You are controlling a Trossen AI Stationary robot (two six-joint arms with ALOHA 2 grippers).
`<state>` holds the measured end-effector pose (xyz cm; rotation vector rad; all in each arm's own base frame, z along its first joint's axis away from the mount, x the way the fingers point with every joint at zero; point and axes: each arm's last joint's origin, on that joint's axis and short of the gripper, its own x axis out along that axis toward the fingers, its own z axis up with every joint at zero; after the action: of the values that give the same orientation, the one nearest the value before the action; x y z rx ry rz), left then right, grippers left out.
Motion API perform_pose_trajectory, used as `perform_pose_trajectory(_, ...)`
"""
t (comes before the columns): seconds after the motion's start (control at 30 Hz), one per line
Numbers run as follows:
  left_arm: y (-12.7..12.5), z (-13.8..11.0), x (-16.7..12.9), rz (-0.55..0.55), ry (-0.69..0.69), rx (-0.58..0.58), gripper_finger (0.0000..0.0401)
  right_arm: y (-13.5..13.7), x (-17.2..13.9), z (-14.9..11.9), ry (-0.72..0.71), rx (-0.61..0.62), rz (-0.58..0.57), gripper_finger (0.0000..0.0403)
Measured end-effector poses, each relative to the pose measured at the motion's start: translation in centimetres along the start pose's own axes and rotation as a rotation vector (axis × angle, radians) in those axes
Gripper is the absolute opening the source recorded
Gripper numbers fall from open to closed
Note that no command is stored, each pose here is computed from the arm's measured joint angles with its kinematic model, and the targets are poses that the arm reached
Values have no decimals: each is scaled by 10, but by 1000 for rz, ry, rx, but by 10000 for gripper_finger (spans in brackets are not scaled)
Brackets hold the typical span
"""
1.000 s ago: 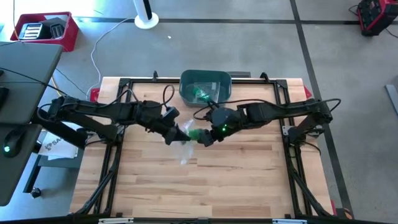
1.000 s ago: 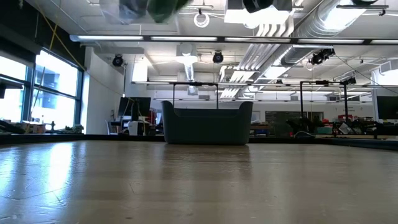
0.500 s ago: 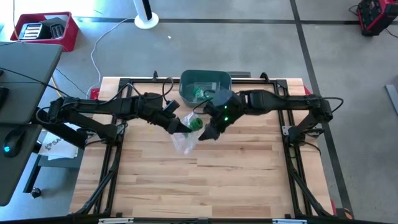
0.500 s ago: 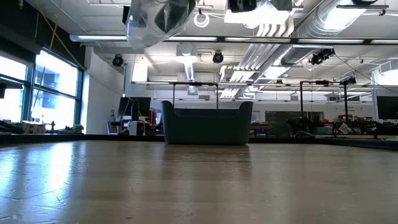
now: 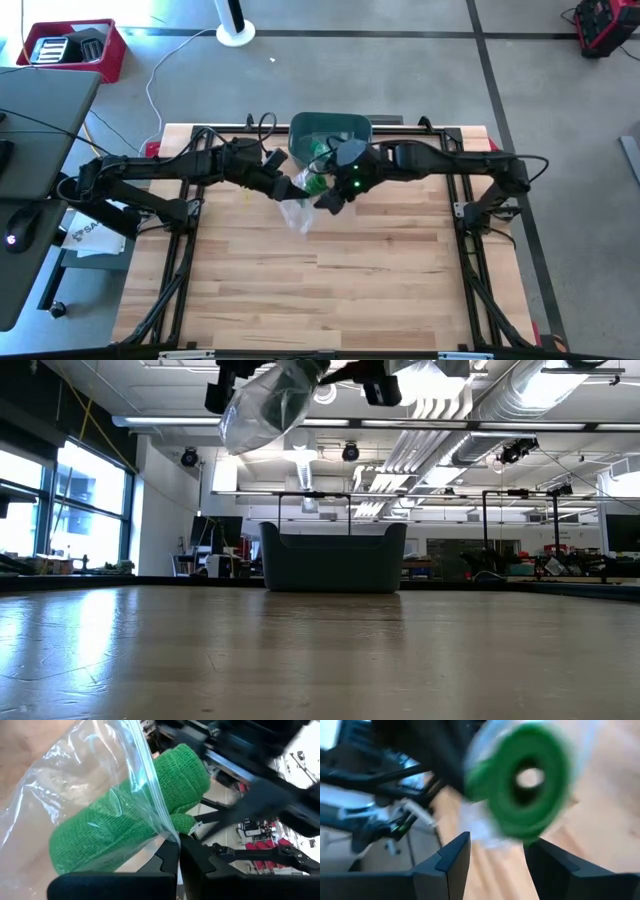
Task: Roll bandage
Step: Put the rolled green bandage into the transparent zip bag
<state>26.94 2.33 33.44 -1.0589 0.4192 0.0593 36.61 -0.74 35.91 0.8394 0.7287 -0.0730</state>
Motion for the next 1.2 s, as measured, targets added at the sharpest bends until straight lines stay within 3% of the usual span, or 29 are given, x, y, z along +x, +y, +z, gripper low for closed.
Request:
perform_pose_trajectory(0.3, -2, 2, 0, -33, -9, 29, 0, -13, 18, 5, -67, 8, -131, 124)
perform_pose_trajectory(0.53, -1, 4, -1, -23, -27, 16, 0, -12, 8, 5, -99, -18, -170, 10)
perform_pose_trajectory(0.6, 1, 4, -1, 10, -32, -6, 0, -2, -8, 10, -129, 5, -161, 11)
perform_pose_trajectory(0.73, 11, 3, -2, 136, -72, -33, 0, 20, -38, 16, -198, -108, -162, 3)
perform_pose_trajectory(0.83, 16, 7, -3, 173, -94, -73, 0, 8, -36, 14, -122, -66, -269, 2)
perform_pose_trajectory(0.97, 11, 12, -4, 107, -129, -89, 0, 11, -41, 15, -146, -98, -265, 2)
perform_pose_trajectory(1.2, 20, 17, 1, 147, -131, -115, 0, -14, -26, 20, -41, -78, -370, 1)
